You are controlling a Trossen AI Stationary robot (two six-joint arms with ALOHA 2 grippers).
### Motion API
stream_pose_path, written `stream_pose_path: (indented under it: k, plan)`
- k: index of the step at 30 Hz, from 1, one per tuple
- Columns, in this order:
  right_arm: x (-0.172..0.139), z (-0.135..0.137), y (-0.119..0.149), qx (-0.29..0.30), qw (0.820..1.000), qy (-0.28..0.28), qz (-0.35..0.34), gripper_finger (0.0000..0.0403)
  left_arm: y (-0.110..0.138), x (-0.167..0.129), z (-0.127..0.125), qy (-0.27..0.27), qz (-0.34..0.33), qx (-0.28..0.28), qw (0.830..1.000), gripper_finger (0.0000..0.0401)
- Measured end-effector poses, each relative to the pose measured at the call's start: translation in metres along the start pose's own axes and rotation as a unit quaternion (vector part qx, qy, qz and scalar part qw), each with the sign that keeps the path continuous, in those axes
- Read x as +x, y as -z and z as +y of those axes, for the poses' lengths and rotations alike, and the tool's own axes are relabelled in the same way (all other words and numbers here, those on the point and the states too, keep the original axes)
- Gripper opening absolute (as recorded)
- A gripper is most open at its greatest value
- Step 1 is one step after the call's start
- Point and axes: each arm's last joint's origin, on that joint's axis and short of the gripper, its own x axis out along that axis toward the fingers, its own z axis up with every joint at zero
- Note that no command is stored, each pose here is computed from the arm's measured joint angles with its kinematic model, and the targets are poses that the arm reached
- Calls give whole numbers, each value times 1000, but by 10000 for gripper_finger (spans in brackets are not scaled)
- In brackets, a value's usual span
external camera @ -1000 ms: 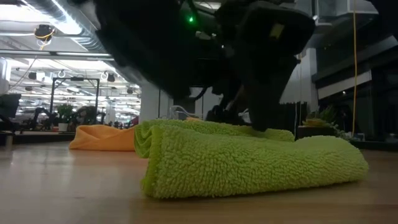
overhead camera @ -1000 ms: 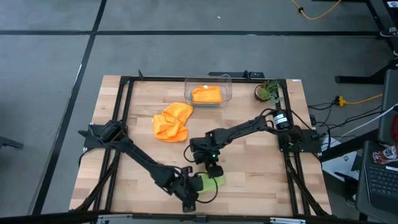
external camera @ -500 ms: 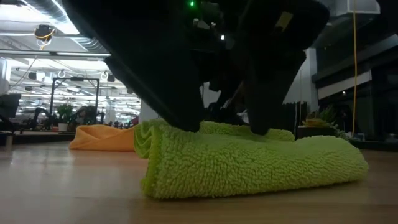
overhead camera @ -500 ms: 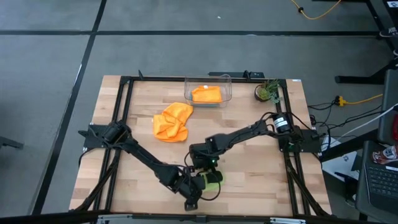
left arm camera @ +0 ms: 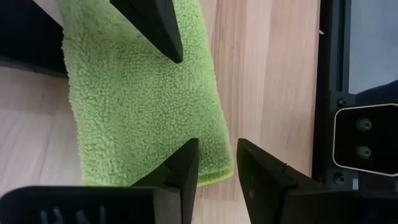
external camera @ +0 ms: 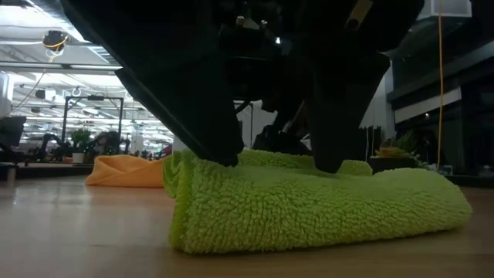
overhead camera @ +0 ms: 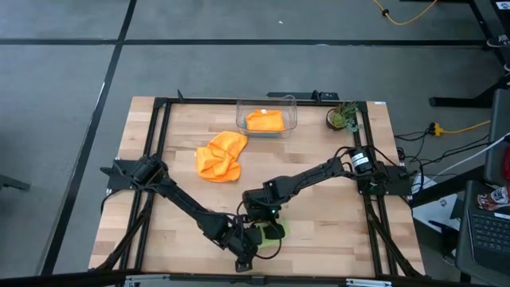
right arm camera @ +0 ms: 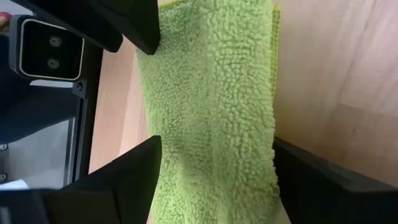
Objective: Fold microfiber towels
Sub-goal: Put the green microfiber cloth into the transparent bin
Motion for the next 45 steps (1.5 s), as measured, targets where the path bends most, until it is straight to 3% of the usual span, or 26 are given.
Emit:
stream_pose_path:
  k: [9,13,18,27,34,45]
  plan:
    - [2,2,1,13,999,30,-2,271,-1,-1,-1,-2,-3,-5,1000,100]
    - [1,0,0,20,999,33,-7,258,-6,-13,-16,14,-4,4,1000,78]
    - [-1,-4,-1,33,999,27,-8,256,-20,-38,-43,41,-38,62,997,47]
    - [4,2,1,21,999,31,-4,255,-37,-84,-62,-43,-101,69,992,42]
    - [6,4,1,21,998,51,-5,253,-46,-95,-65,-54,-123,63,989,40]
    - [13,14,2,-9,996,92,-11,172,-46,-96,-64,-64,-129,63,988,40]
